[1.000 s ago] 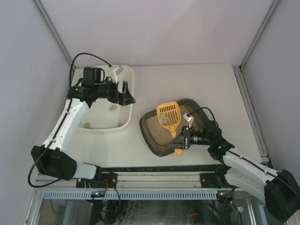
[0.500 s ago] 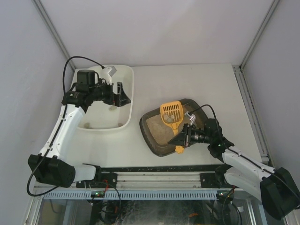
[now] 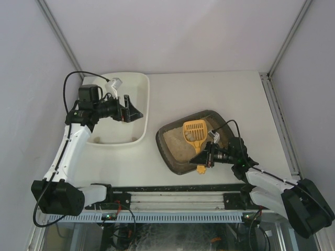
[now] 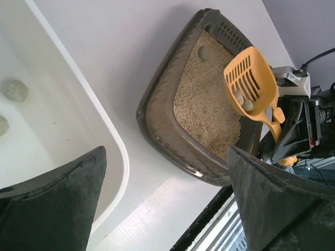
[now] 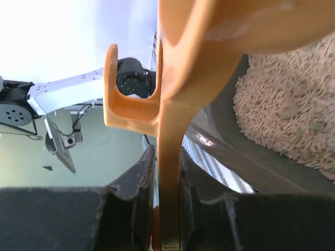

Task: Clean the litter box

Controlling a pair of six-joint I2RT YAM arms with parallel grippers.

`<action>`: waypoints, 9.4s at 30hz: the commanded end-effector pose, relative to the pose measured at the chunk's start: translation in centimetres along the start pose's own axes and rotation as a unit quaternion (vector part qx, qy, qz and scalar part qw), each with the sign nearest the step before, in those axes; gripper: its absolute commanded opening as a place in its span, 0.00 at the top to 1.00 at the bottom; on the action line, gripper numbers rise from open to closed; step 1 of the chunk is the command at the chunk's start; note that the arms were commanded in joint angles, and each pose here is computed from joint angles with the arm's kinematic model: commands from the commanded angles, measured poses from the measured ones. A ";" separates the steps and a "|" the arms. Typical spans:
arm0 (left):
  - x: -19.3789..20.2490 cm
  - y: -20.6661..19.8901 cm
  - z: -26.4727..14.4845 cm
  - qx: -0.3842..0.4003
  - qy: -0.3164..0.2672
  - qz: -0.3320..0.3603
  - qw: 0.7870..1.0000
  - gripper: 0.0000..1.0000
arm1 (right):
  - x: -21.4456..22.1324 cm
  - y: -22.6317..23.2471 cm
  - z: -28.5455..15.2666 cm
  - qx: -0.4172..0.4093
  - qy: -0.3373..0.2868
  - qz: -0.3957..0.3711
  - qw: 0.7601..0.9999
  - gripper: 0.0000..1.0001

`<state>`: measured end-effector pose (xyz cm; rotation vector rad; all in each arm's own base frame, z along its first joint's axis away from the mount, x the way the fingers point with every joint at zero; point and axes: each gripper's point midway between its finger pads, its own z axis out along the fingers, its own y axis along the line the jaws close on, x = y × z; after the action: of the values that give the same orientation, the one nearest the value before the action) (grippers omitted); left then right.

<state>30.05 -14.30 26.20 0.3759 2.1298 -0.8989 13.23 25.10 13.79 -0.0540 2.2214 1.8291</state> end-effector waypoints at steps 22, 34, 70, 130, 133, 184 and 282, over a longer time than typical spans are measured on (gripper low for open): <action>-0.2 0.2 -1.8 -0.038 -0.021 0.049 0.998 0.00 | -1.2 1.4 0.9 0.005 -0.008 -0.067 0.998 1.00; -4.5 4.9 -7.5 -0.016 -0.011 -0.093 0.995 0.00 | -7.1 7.9 5.2 0.024 0.077 -0.137 0.987 1.00; 1.6 15.2 -13.9 -0.151 -0.008 -0.276 0.949 0.00 | -11.9 0.4 18.9 0.603 0.096 -0.568 0.551 1.00; 5.9 -1.1 30.0 -0.043 0.261 0.289 0.920 0.45 | -4.5 1.9 -11.7 0.390 -0.122 0.029 0.912 1.00; 7.1 -0.7 29.0 -0.052 0.277 0.273 0.920 0.55 | -4.6 1.5 -11.4 0.394 -0.108 0.027 0.912 1.00; 8.8 -3.3 13.1 -0.220 0.121 -0.114 0.961 0.92 | -0.7 1.3 6.9 0.333 0.184 0.216 0.899 1.00; 7.8 -5.5 14.3 -0.118 0.109 -0.190 0.968 0.00 | -3.4 -8.8 -0.4 0.654 0.174 -0.192 0.710 1.00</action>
<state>27.64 -26.19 9.45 -0.1503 2.7103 -0.6420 17.90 21.74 6.12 -0.5479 2.9214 -0.3225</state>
